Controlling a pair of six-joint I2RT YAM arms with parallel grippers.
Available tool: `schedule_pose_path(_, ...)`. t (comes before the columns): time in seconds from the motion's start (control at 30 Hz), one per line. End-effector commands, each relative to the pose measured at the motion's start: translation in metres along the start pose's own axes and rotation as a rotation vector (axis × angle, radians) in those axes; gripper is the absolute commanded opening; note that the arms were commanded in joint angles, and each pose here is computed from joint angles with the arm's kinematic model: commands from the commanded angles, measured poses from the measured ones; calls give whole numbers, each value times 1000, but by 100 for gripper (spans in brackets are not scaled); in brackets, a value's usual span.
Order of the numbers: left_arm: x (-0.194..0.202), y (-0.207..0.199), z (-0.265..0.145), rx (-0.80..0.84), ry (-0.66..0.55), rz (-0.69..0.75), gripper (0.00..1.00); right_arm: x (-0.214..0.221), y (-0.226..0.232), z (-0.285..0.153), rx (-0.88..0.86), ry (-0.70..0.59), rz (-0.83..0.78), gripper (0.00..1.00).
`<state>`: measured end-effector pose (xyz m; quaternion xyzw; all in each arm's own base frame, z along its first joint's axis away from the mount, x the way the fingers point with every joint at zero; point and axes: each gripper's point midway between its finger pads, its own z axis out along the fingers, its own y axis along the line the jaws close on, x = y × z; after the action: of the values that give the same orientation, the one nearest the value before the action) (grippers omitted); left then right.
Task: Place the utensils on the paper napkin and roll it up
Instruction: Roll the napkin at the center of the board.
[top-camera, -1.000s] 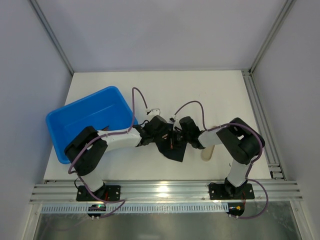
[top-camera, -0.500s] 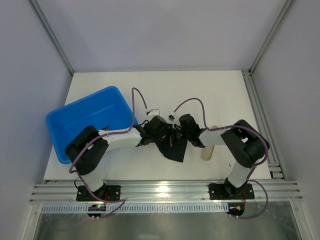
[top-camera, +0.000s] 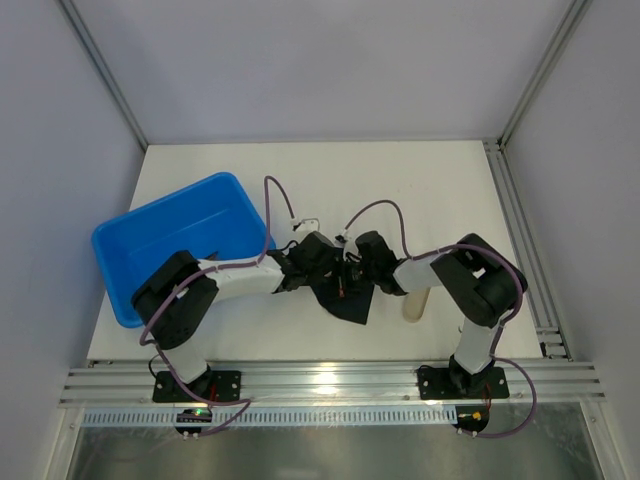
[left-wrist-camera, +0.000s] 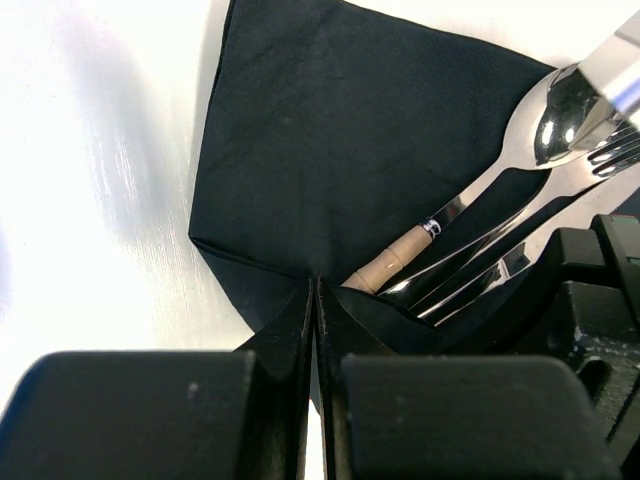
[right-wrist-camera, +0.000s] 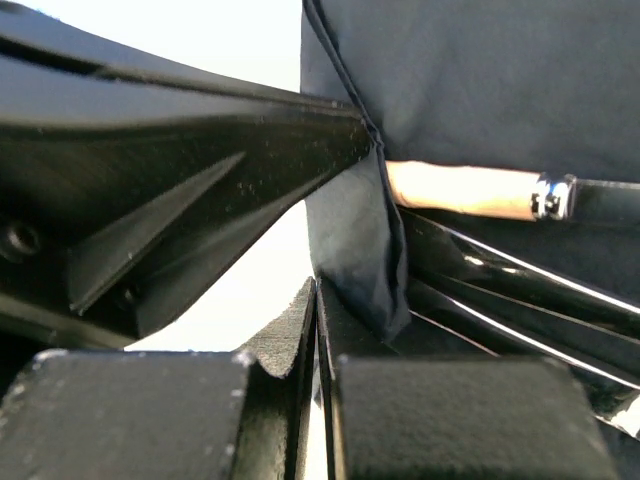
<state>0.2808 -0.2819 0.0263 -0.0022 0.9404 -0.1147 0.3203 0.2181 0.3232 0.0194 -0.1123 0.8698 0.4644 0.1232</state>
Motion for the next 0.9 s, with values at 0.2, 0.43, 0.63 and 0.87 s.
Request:
schedule_pose_path(0.2, 2, 5, 6, -20, 4, 0, 0, 0, 13, -5, -54, -24, -51, 4)
schedule_pose_path(0.43, 2, 8, 6, -26, 5, -2, 0, 0, 27, -16, -71, -35, -76, 4)
schedule_pose_path(0.63, 4, 8, 7, -26, 10, -6, 0, 15, 15, -15, -48, -15, -59, 4)
schedule_pose_path(0.87, 5, 8, 8, -28, 12, -6, 0, 27, 2, -12, -33, -3, -28, 4)
